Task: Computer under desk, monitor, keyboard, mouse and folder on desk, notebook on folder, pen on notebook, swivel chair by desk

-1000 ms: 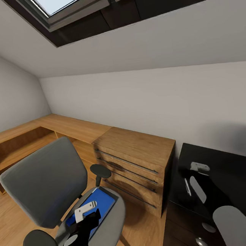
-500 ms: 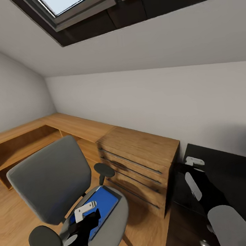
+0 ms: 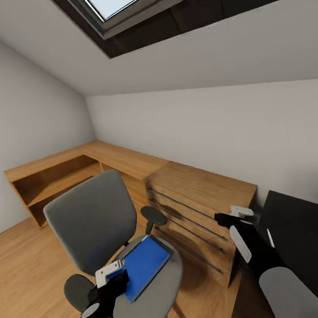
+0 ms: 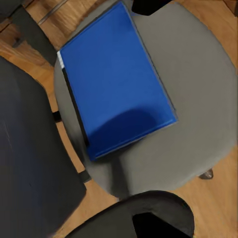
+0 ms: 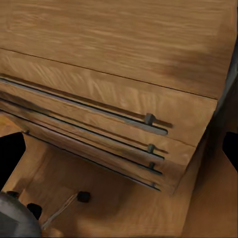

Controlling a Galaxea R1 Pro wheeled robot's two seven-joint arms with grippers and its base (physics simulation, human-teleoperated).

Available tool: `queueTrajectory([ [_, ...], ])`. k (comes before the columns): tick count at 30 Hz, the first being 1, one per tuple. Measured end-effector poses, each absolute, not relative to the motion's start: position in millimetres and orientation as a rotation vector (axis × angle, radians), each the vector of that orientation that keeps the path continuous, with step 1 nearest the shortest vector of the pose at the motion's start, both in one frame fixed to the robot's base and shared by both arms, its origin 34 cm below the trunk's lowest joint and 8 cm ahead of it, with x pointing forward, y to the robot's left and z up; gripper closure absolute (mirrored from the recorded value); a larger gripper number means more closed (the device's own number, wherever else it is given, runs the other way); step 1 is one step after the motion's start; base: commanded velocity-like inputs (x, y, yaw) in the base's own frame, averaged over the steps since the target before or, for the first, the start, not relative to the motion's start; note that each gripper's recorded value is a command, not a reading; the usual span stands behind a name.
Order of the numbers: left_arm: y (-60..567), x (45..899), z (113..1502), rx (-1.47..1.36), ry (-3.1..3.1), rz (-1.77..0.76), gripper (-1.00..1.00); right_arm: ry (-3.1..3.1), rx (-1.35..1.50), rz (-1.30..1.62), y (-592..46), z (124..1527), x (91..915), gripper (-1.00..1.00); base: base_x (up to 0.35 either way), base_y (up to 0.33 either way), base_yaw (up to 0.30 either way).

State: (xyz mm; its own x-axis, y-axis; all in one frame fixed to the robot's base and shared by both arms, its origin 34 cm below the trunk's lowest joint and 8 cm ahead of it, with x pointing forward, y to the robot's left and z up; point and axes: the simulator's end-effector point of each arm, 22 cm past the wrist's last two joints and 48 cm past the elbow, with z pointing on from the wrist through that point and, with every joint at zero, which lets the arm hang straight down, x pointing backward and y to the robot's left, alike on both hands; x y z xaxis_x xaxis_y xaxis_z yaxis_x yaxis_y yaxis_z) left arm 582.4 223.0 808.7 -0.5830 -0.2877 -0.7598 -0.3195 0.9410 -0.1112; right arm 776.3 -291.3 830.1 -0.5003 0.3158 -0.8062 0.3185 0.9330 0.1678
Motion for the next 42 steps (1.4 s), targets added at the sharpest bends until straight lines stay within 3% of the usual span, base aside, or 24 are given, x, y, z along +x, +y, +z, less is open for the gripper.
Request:
queueTrajectory([
  [20, 339, 583, 814, -0.732, 2.136, 0.193, -1.00, 2.226, 0.295, 0.027, -227, 792, 765, -1.00, 0.000, 0.000, 0.277],
  [42, 351, 581, 809, -0.771, 2.130, 0.210, -1.00, 2.237, 0.254, 0.031, -211, 779, 762, -1.00, 0.000, 0.000, 0.272],
])
